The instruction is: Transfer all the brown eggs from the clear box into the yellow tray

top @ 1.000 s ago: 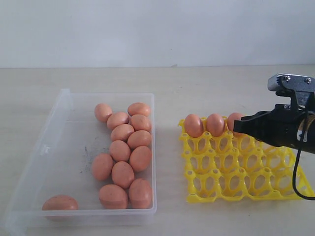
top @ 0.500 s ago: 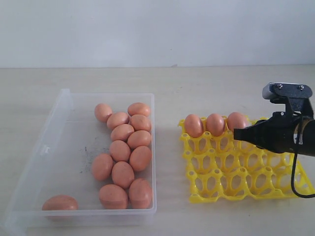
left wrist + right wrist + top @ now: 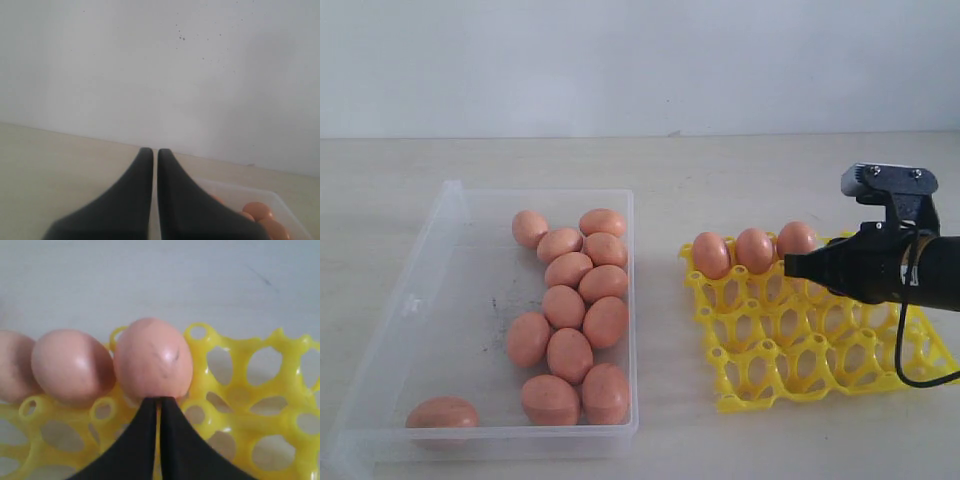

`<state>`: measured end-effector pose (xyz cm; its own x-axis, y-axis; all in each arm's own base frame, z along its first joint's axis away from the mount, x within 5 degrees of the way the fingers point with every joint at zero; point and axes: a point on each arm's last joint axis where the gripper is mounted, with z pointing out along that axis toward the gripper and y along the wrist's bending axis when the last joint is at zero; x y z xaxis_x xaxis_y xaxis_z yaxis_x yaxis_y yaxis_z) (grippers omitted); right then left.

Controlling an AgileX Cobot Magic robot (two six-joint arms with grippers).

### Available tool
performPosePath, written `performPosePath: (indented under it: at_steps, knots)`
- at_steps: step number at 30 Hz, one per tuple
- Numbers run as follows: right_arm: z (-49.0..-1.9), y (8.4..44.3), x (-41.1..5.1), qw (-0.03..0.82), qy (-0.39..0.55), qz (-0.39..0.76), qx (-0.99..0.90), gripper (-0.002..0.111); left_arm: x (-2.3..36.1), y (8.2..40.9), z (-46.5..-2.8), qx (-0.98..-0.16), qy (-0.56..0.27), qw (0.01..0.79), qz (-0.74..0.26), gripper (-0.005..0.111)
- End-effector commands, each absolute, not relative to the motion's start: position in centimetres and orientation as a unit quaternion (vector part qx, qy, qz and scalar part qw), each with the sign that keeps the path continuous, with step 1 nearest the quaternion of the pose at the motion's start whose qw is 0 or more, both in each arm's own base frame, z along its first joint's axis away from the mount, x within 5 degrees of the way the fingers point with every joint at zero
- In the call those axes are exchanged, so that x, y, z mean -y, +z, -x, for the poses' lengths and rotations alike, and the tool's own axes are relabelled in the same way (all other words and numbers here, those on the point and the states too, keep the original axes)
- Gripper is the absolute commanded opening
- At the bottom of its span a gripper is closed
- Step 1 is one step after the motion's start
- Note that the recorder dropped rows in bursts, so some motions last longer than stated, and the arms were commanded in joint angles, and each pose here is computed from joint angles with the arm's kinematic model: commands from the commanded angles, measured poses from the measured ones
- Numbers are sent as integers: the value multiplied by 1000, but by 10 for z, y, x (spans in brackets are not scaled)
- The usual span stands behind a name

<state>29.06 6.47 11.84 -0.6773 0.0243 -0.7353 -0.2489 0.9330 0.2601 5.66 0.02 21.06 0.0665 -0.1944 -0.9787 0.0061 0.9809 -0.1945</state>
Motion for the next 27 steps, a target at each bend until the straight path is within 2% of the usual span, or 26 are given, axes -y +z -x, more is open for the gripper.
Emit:
performPosePath:
  at_steps: [1,5,7,8,10,12,14,17,21,22,23,25,27]
  knots:
    - [-287,116,-66,369,175,71,-910,0,-1,213,-56,-671,-74,734,77,4]
    - [-279,141,-68,418,195,89,-883,0,-1,213,-56,-671,-74,734,77,4]
    - [-264,175,-73,493,233,115,-831,0,-1,213,-56,-671,-74,734,77,4]
    - [-243,202,-78,559,279,143,-767,0,-1,213,-56,-671,-74,734,77,4]
    - [-199,232,-83,649,342,199,-650,0,-1,213,-56,-671,-74,734,77,4]
    - [-169,247,-82,679,332,248,-606,0,-1,213,-56,-671,-74,734,77,4]
    - [-153,247,-84,653,282,320,-626,0,-1,213,-56,-671,-74,734,77,4]
    - [-133,254,-97,649,309,393,-574,0,-1,213,-56,-671,-74,734,77,4]
    - [-119,261,-104,669,292,441,-522,0,-1,213,-56,-671,-74,734,77,4]
    - [-112,269,-105,685,313,438,-491,0,-1,213,-56,-671,-74,734,77,4]
    - [-103,281,-105,694,379,407,-457,0,-1,213,-56,-671,-74,734,77,4]
    - [-102,286,-103,680,431,365,-467,0,-1,213,-56,-671,-74,734,77,4]
    - [-101,292,-110,642,447,401,-476,0,-1,213,-56,-671,-74,734,77,4]
